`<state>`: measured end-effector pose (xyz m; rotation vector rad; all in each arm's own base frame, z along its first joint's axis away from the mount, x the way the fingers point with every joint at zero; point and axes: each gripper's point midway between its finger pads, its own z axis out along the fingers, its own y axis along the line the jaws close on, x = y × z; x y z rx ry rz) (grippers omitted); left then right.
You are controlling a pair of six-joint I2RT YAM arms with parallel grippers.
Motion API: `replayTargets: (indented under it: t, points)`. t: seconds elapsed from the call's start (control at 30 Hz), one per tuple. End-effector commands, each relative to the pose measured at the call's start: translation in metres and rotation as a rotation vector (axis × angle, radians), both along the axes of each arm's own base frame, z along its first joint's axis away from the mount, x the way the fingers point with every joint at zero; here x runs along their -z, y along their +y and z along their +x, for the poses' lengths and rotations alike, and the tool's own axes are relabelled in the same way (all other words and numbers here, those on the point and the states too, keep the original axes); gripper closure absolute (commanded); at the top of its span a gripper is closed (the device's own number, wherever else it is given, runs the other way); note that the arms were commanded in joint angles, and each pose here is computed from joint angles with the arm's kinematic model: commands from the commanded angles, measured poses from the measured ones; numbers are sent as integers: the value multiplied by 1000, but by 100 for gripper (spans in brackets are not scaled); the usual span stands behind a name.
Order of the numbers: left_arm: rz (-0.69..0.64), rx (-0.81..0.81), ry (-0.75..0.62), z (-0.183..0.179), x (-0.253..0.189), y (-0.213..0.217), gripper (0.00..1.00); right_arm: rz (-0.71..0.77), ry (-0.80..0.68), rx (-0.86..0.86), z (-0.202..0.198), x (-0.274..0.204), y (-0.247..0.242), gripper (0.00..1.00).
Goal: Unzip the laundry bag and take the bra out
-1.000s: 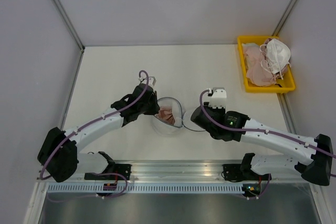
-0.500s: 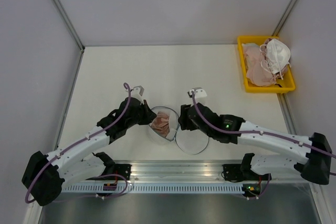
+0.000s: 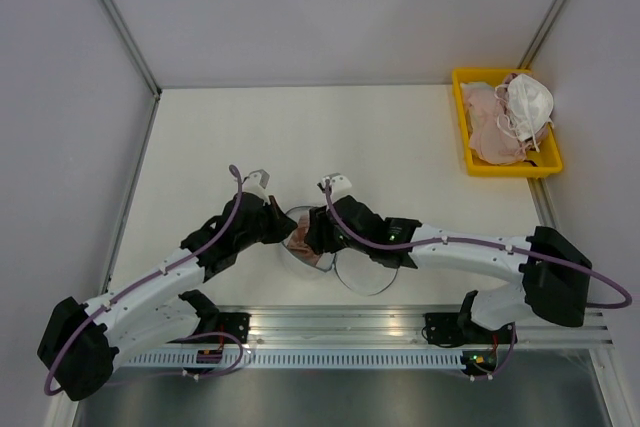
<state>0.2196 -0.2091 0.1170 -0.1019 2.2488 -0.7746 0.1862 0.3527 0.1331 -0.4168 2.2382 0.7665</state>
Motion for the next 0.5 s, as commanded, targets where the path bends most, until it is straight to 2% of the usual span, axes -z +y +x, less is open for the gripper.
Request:
replayTargets:
  t: [0.0, 0.17, 0.47]
  points:
    - [-59, -8, -14, 1, -10, -6, 98, 52, -38, -39, 6, -10, 24, 43]
    - [-50, -14, -16, 0, -11, -3, 98, 2, -103, -71, 19, 11, 36, 37]
    - [-46, -11, -28, 0, -16, -2, 98, -218, -255, -191, 39, 46, 39, 24]
